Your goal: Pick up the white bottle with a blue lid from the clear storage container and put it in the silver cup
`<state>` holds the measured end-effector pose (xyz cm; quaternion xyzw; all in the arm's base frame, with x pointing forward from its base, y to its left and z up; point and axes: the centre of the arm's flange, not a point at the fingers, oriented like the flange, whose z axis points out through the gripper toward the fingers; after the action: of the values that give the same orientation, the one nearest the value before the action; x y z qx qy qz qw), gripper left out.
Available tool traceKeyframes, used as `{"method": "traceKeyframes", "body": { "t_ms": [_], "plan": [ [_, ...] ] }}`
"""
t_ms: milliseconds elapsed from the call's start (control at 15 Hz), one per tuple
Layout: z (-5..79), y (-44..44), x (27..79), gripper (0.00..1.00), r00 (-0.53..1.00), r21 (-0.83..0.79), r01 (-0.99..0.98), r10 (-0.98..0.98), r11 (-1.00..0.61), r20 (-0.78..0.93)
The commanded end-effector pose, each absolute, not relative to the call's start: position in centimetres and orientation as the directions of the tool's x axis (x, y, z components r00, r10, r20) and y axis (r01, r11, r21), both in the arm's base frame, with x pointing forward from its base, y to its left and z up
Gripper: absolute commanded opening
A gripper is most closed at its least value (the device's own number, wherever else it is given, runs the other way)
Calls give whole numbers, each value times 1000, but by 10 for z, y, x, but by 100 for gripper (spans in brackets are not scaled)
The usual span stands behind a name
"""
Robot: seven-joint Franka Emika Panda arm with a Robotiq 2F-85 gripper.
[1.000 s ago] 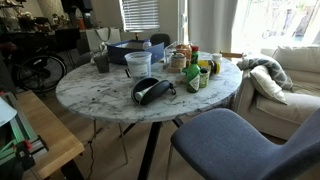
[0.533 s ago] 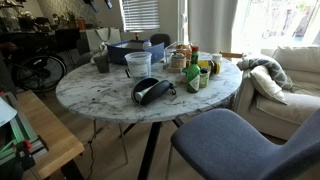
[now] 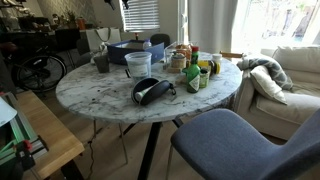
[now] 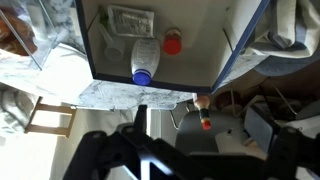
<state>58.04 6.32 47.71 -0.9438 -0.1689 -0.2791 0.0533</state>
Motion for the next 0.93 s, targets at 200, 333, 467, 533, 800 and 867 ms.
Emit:
{"method": "traceKeyframes", "body": {
  "t_ms": [200, 333, 467, 533, 800, 867],
  "plan": [
    [475, 54, 604, 100, 789, -27, 362, 290, -932, 541],
    [478, 60, 602, 100, 785, -29, 368, 294, -929, 545],
    [479, 61, 601, 100, 784, -29, 369, 295, -929, 546],
    [479, 61, 601, 100, 784, -29, 369, 295, -929, 546],
    [435, 80, 630, 100, 827, 50, 193, 190, -980, 530],
    [416, 85, 643, 100, 822, 90, 158, 181, -983, 541]
  ]
}}
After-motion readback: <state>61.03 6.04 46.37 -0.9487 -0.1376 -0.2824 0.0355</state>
